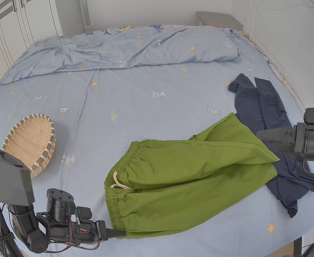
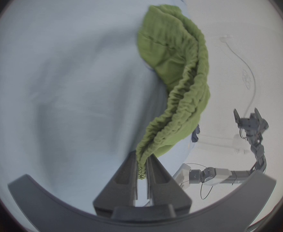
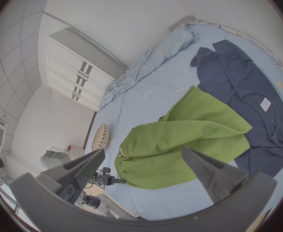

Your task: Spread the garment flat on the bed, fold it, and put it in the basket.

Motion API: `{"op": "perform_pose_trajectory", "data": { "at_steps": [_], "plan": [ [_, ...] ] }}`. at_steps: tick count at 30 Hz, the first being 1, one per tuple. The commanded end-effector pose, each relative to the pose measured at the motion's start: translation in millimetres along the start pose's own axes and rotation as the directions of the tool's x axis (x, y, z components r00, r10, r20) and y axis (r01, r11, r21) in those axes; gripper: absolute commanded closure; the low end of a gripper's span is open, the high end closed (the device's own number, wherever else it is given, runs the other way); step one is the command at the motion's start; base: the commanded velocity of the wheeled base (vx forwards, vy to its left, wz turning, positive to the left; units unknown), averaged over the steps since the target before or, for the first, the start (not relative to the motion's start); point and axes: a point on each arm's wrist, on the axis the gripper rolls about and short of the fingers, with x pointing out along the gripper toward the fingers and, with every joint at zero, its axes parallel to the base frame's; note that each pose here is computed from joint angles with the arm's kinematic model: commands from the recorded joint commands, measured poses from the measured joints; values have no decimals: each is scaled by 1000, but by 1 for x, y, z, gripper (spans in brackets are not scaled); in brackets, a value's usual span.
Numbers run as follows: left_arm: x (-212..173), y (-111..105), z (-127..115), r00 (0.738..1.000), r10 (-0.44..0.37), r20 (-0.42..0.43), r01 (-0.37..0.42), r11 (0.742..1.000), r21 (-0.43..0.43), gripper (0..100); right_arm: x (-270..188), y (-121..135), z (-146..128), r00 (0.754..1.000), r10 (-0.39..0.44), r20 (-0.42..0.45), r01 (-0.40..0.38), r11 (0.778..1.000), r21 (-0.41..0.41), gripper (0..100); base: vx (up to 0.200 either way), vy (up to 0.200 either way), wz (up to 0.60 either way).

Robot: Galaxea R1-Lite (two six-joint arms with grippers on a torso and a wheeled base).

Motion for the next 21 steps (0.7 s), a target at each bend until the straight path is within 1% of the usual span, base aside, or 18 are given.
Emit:
{"op": "perform_pose_trajectory", "data": {
  "at_steps": [1,2,3,4,6,7,8,11,13,16,19,21],
  "plan": [
    [-48,-1,18,987,31,160,-23,998,-54,100,3,0,-13,998,7,-58,-7,1000,4,0,0,0,0],
    [-49,0,18,986,38,161,-28,998,-60,100,3,-1,-13,998,5,-62,-5,1000,6,0,0,0,0],
    [-57,4,20,984,69,166,-52,993,-107,100,3,-4,-19,996,-6,-89,8,1000,20,0,0,0,0],
    [-62,5,21,983,81,166,-61,990,-124,100,4,-7,-25,993,-9,-118,13,999,30,0,0,0,0],
    [-69,5,20,986,87,143,-68,989,-130,100,2,-13,-39,987,-4,-159,11,999,43,0,0,0,0],
    [-71,4,20,987,83,137,-65,989,-129,100,1,-15,-43,985,0,-170,8,999,47,0,0,0,0],
    [-78,0,23,992,54,113,-39,991,-130,100,-2,-18,-52,981,7,-192,4,998,58,0,0,0,0],
    [-92,-7,29,997,0,75,13,987,-162,100,-5,-24,-61,977,-6,-212,21,997,72,0,0,0,0],
    [-97,-7,30,998,0,62,11,986,-167,100,-6,-27,-66,975,-15,-222,32,997,76,0,0,0,0],
    [-104,3,28,998,27,63,-17,987,-161,100,-9,-34,-77,969,-35,-243,59,994,91,0,0,0,0],
    [-108,10,27,997,28,73,-17,988,-151,100,-9,-40,-86,962,-47,-270,75,993,93,0,0,0,0],
    [-111,18,26,997,26,70,-15,987,-162,100,-8,-49,-101,944,-72,-322,113,988,110,0,0,0,0]
  ]
}}
